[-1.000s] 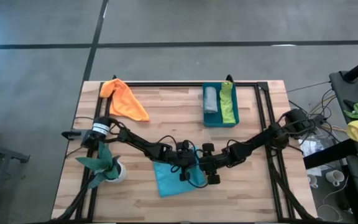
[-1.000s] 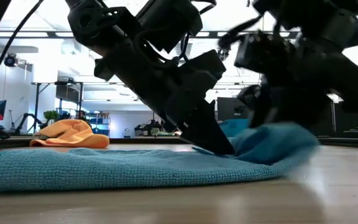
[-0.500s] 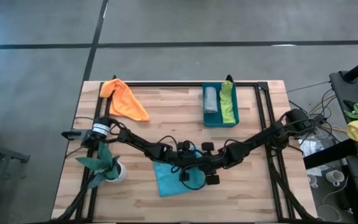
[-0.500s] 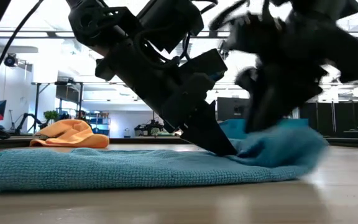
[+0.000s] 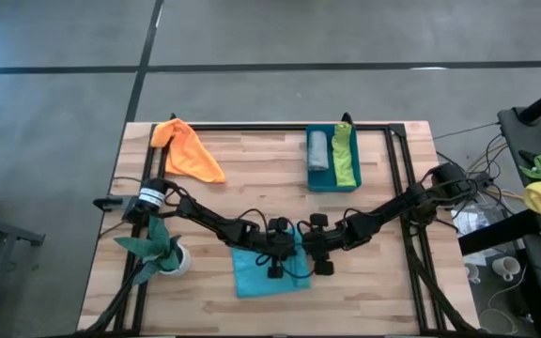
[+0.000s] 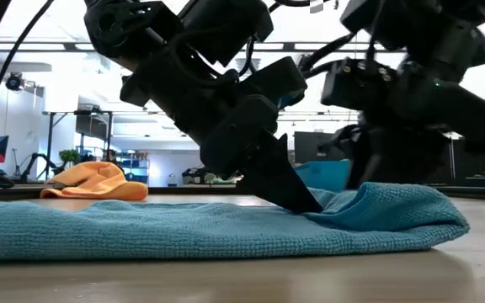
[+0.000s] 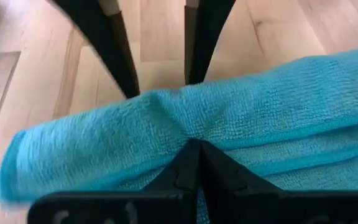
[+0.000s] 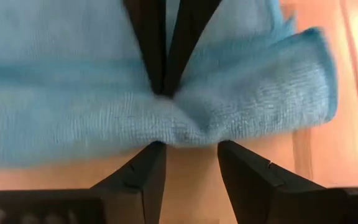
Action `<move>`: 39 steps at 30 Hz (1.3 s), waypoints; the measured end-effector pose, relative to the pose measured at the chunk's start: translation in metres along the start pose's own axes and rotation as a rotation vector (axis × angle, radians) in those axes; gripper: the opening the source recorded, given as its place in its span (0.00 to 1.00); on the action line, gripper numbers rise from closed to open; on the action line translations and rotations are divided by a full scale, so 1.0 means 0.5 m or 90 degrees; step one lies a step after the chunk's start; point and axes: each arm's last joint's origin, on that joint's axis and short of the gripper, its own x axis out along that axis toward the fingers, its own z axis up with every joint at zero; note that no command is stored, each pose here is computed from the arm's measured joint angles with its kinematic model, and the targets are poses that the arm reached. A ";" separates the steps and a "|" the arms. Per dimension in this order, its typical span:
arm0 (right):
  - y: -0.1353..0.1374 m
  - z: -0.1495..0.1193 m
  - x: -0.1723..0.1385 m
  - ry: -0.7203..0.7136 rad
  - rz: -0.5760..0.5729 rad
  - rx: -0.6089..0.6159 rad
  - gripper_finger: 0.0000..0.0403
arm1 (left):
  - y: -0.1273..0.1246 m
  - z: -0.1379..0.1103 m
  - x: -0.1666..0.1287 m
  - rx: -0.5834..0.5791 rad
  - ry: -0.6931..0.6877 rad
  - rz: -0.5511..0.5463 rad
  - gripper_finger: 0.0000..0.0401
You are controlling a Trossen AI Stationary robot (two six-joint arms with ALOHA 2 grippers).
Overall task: Roll microfiber towels into tight, uniform cylinder then place into a basket
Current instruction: Roll the blue towel
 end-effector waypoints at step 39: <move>0.012 0.007 0.012 0.048 0.024 -0.004 0.32 | -0.009 0.065 -0.161 -0.062 0.046 -0.003 0.00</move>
